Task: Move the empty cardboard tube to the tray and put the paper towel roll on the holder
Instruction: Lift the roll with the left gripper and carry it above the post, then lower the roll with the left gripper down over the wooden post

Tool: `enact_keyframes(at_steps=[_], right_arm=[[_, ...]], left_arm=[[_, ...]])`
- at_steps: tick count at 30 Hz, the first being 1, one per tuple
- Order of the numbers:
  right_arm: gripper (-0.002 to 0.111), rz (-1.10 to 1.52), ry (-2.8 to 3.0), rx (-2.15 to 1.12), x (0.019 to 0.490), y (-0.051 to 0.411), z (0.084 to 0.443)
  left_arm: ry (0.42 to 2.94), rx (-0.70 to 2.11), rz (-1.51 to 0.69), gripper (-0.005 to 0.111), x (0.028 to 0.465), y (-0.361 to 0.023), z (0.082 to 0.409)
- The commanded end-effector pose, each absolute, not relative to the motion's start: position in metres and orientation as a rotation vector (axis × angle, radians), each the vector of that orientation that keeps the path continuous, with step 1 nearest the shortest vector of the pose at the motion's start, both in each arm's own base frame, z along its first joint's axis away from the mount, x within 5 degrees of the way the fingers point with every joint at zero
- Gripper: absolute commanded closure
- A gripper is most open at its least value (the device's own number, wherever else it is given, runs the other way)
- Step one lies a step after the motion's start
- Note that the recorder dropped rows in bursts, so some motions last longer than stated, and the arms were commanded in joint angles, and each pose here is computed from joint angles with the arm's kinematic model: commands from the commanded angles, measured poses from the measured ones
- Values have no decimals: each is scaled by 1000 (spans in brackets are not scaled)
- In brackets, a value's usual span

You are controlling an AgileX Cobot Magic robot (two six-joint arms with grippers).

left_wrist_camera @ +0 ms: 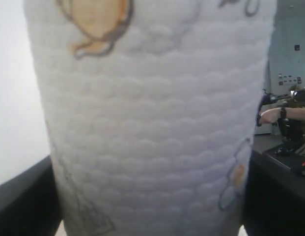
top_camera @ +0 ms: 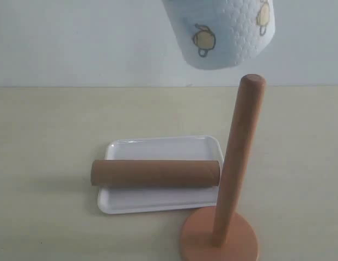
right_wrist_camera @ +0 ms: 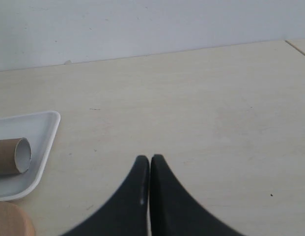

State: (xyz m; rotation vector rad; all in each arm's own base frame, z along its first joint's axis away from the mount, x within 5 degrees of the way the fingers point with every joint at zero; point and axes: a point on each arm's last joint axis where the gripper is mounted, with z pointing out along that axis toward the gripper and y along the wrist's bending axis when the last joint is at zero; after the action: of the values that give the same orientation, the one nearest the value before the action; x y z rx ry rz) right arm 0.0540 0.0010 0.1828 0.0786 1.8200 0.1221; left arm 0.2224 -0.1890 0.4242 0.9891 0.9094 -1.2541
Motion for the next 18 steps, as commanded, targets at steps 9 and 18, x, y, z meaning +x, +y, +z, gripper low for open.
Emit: enact_keyframes(at_steps=[9,18], right_arm=[[108,117,1812,79,54,1,184],[108,117,1812,79,54,1,184]], left_arm=[[966,995,-1343,103,229,-209,406],[1061,1022,-1374,103,250,-222,373]])
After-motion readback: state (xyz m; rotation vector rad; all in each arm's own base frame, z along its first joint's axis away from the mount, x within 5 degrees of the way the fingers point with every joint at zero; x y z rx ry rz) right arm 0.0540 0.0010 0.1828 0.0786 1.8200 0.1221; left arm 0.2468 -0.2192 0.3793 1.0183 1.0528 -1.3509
